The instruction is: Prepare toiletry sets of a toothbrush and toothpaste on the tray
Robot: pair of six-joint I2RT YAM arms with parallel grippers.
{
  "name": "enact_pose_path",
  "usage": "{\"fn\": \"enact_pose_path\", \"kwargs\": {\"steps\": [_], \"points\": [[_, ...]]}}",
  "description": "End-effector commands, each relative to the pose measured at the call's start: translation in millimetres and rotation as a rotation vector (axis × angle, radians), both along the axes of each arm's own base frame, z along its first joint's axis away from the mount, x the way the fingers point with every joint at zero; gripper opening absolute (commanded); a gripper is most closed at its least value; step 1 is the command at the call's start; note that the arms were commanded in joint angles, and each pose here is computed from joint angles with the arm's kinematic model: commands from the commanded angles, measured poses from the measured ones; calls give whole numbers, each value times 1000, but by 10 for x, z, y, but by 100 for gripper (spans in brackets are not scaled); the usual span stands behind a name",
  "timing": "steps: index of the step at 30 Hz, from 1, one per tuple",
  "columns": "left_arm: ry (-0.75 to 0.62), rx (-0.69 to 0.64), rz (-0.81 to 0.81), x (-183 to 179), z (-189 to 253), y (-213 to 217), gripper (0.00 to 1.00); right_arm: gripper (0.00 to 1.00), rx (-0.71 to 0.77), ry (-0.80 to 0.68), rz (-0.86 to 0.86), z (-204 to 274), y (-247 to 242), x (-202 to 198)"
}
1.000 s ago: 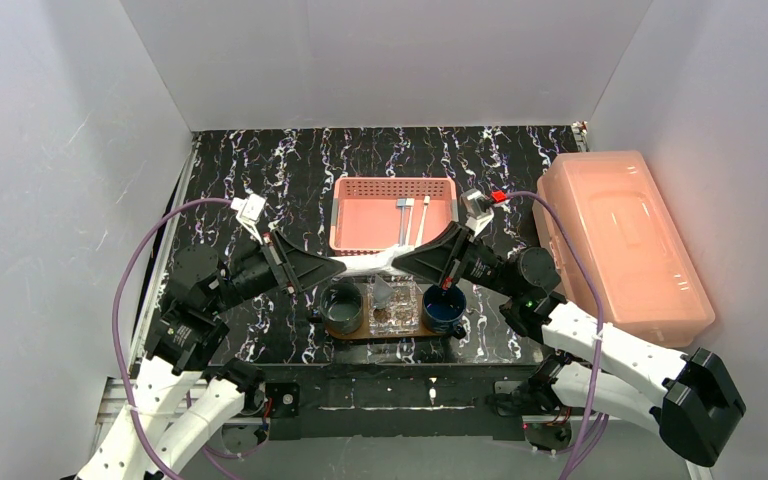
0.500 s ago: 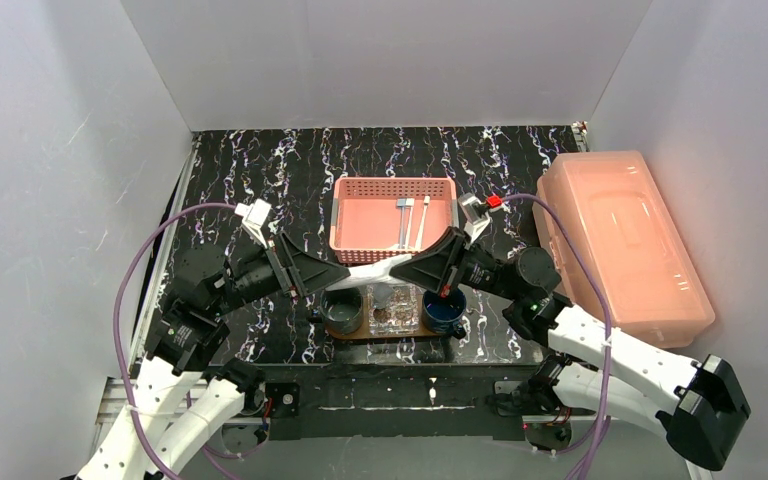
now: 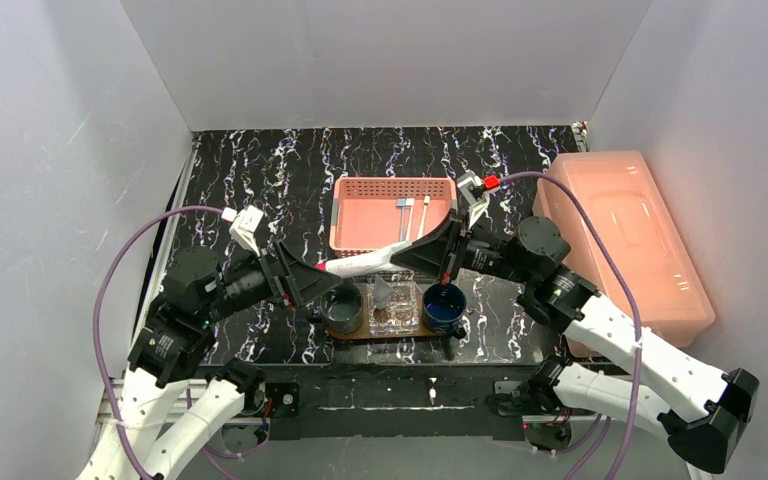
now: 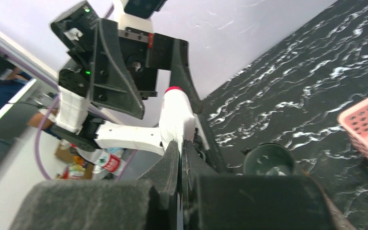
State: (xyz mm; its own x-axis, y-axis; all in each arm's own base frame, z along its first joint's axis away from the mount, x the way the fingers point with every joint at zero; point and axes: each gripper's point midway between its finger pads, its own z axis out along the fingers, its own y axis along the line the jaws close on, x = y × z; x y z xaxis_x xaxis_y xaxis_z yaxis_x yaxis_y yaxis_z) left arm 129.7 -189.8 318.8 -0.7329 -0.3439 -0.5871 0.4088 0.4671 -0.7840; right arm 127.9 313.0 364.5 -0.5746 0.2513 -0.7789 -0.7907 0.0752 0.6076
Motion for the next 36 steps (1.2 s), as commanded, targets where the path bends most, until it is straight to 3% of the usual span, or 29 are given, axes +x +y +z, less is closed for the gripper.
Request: {"fn": "enact_pose_path", "kwargs": {"steps": [1, 11, 22, 36], "points": [[-57, 57, 6, -82, 56, 102, 98, 1, -109, -113, -33, 176, -79, 6], [-72, 180, 18, -133, -125, 245, 98, 1, -395, -164, -158, 214, -350, 189], [-37, 315, 52, -40, -519, 367, 98, 1, -765, -74, -317, -63, -720, 470], [6, 435, 88, 45, -997, 495, 98, 1, -977, -16, -325, -351, -740, 554]]}}
